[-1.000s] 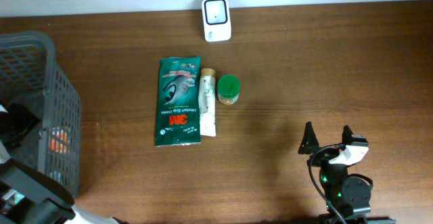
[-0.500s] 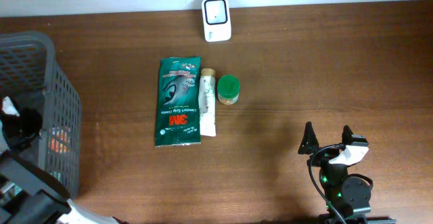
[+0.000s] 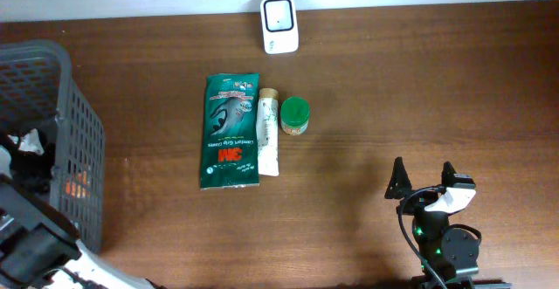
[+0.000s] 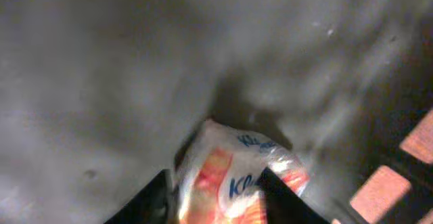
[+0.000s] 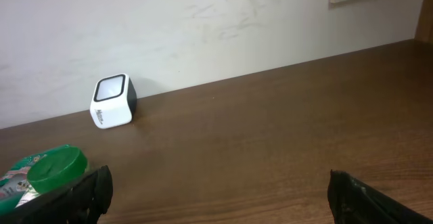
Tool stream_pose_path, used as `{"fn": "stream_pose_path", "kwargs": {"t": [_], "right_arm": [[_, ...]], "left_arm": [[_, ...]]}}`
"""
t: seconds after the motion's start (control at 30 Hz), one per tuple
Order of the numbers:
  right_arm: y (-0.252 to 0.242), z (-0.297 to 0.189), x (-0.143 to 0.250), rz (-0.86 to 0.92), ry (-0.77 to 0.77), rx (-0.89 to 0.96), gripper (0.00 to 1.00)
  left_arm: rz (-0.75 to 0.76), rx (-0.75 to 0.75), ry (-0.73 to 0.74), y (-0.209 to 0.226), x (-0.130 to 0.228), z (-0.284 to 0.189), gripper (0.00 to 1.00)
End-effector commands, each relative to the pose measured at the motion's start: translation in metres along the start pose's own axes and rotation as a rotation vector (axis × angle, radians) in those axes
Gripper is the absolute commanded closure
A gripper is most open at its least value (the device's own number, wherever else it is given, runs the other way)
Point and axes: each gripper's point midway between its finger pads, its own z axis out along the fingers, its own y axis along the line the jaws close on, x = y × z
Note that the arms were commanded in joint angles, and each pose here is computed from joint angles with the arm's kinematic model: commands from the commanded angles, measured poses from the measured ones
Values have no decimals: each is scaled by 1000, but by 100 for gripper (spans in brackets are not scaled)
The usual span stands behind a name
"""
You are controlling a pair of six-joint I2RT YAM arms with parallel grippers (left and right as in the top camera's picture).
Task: Scan the item barcode
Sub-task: 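Reach into the basket and grasp the small orange box, then carry the orange box past the scanner and set it right of the jar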
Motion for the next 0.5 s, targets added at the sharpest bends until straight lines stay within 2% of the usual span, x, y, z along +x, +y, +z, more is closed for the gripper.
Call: {"fn": "stream_pose_path", "kwargs": {"t": [0.0,0.07,0.2,0.3,0.47], "right_arm": [[1,0,3,-7,6,-6,2],[1,0,3,-7,6,-6,2],[1,0,3,-7,6,-6,2],[1,0,3,-7,6,-6,1],[1,0,3,-7,6,-6,2]], "left_arm": [[2,18,38,1,7,13,84],[2,18,37,1,7,13,99],[-6,16,23,0,2,7,100],[2,10,-20,-3,-11,-17,100],[-53,-1,-252,-19,-52,-120,100]]}}
